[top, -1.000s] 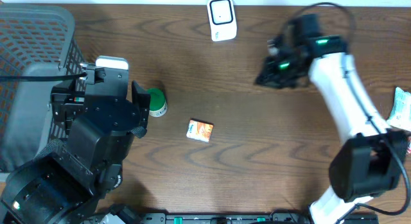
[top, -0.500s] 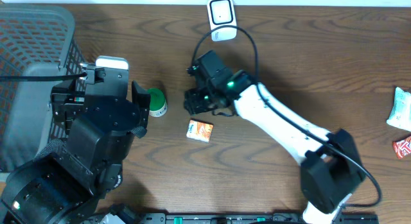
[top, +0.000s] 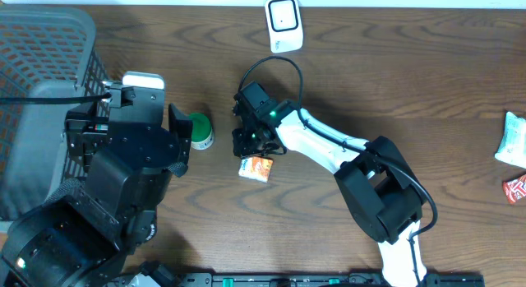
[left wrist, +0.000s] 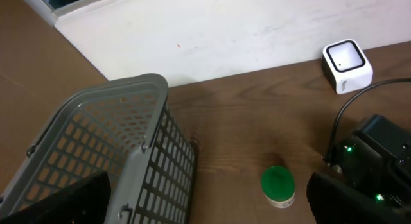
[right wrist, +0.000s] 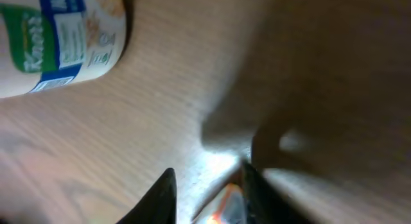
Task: Scan the item barcode
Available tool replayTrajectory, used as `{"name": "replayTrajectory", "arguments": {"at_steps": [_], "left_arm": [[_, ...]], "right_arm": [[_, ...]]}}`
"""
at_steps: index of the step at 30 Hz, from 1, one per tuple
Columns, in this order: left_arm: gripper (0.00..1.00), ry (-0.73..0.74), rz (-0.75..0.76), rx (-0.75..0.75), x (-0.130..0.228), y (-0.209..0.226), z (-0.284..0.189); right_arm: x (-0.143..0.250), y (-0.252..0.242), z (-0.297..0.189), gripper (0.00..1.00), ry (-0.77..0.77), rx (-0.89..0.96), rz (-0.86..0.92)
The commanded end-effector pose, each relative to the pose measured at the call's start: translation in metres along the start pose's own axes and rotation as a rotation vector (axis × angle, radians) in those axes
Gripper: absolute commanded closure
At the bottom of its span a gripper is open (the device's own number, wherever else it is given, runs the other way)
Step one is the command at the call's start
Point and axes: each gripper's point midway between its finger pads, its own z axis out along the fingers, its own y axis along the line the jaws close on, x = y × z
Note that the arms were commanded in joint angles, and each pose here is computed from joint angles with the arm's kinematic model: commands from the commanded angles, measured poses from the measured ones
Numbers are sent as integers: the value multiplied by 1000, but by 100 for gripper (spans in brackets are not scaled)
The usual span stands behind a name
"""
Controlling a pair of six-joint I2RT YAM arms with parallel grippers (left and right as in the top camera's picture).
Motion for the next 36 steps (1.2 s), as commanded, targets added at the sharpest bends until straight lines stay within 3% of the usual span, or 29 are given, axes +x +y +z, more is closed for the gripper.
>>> {"name": "replayTrajectory", "arguments": {"at_steps": [1, 12, 15, 21, 23, 29, 31, 33, 36], "left_arm": [[2, -2, 4, -23, -1, 4, 0], [2, -2, 4, -23, -1, 4, 0], [2, -2, 4, -23, -1, 4, 0], [2, -2, 4, -23, -1, 4, 0], [2, -2, 4, -23, -1, 4, 0], [2, -2, 4, -23, -1, 4, 0], [2, -2, 4, -23, -1, 4, 0], [2, -2, 4, -23, -1, 4, 0], [2, -2, 4, -23, -1, 4, 0]], "right_arm": [[19, 20, 4, 74, 80, -85, -10], [102, 6, -14, 79, 418, -77, -145], [120, -21, -25, 80, 502, 50, -141], [131, -83, -54, 82, 584, 356, -126], [129, -92, -60, 76, 587, 400, -122], [103, -107, -75, 76, 506, 475, -55], [95, -100, -83, 67, 487, 447, -43], [89, -90, -95, 38, 471, 427, -15], [83, -77, -113, 13, 436, 432, 76]]}}
